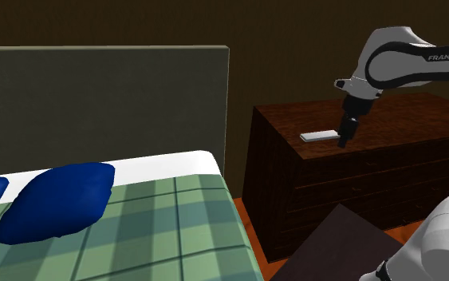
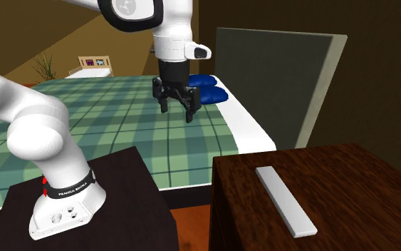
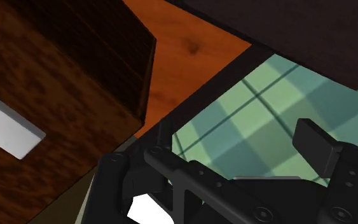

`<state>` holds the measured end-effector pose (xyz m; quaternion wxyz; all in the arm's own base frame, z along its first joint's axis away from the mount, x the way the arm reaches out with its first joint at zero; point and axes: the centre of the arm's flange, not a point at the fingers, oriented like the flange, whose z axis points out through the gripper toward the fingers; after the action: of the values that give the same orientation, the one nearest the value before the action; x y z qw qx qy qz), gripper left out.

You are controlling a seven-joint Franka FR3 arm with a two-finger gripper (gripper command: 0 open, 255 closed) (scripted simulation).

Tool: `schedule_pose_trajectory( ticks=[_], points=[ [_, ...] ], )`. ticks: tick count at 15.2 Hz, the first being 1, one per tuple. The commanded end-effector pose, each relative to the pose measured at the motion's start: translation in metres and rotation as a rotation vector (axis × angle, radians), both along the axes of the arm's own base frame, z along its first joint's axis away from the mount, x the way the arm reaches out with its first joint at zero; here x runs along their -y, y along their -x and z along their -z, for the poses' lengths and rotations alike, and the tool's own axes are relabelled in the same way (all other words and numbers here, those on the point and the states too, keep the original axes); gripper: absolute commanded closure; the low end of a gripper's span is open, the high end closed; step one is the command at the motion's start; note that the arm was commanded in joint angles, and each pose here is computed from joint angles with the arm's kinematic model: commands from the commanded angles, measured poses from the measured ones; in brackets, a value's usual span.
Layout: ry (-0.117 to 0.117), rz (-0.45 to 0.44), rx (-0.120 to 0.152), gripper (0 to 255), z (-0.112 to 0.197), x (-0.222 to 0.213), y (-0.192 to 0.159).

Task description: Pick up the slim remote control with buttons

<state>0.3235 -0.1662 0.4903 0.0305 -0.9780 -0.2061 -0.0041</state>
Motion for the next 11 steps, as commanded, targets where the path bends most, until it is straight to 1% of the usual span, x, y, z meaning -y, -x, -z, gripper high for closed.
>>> schedule_pose_trajectory(
  ticks=[1, 11],
  points=[
    [0.007, -0.044, 0.003, 0, 0.011, 0.024, -0.006],
    [0.034, -0.246, 0.016, 0, 0.063, 0.131, -0.055]
  ],
)
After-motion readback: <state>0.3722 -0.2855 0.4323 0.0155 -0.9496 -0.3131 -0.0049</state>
